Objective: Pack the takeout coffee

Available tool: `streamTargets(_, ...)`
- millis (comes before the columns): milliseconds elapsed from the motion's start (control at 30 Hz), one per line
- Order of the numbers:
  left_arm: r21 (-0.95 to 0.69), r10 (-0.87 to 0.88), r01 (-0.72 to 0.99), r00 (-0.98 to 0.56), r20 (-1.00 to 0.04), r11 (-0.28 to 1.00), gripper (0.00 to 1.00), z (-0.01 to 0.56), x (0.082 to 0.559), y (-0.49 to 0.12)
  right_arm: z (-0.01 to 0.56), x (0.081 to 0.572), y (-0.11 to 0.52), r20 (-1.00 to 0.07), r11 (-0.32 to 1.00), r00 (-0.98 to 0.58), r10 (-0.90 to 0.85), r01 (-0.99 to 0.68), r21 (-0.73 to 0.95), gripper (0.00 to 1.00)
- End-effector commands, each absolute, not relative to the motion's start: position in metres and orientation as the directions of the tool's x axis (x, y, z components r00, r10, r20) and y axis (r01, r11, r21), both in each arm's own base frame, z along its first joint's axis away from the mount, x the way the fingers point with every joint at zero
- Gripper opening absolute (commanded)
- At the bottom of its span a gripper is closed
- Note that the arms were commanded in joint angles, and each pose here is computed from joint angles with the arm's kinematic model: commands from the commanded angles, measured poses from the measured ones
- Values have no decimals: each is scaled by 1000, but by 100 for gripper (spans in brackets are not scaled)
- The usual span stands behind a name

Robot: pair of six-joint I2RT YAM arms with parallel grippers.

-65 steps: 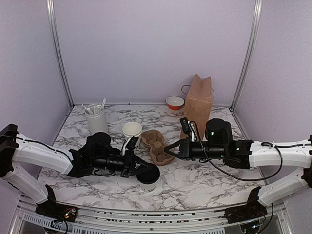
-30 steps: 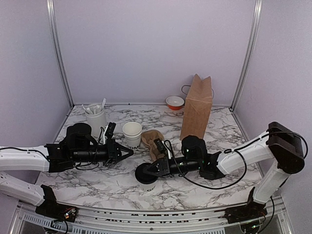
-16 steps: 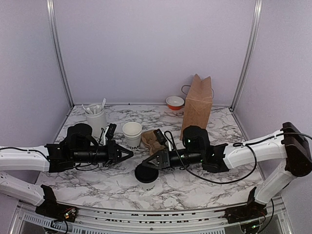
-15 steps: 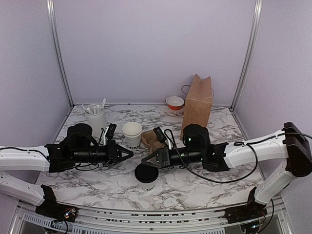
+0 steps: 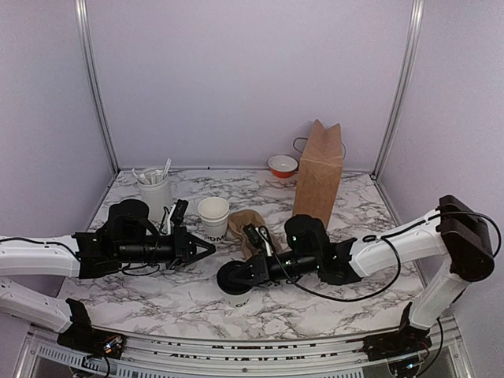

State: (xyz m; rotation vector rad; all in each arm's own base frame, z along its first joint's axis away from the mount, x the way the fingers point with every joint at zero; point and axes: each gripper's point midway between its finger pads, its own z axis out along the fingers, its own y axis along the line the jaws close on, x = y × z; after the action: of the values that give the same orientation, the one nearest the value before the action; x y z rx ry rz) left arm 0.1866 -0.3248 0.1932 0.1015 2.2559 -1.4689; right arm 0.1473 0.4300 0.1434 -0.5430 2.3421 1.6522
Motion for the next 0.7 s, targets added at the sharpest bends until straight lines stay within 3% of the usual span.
streamTargets(0, -847, -156, 310, -899, -409, 432, 0, 192, 184, -324, 158, 151, 430, -426, 326, -890, -165, -457, 828, 0)
streamTargets(133, -844, -151, 330, -893, -425, 422, 0, 198, 183, -324, 185, 155, 429, -507, 341, -847, -160, -529, 777, 0)
streamTargets(200, -836, -154, 344, -883, -442, 427, 1, 203, 185, -323, 195, 160, 425, -559, 376, -813, -165, -576, 726, 7)
streamTargets(400, -750, -168, 371, -830, -533, 547, 11, 211, 197, -305, 198, 178, 408, -666, 521, -712, -222, -664, 536, 66)
streamTargets(500, -701, -204, 370, -782, -589, 609, 32, 221, 205, -288, 196, 180, 404, -693, 569, -671, -264, -688, 449, 95)
streamTargets(667, -641, -272, 334, -701, -659, 691, 82, 239, 217, -258, 193, 177, 407, -725, 631, -599, -340, -717, 296, 100)
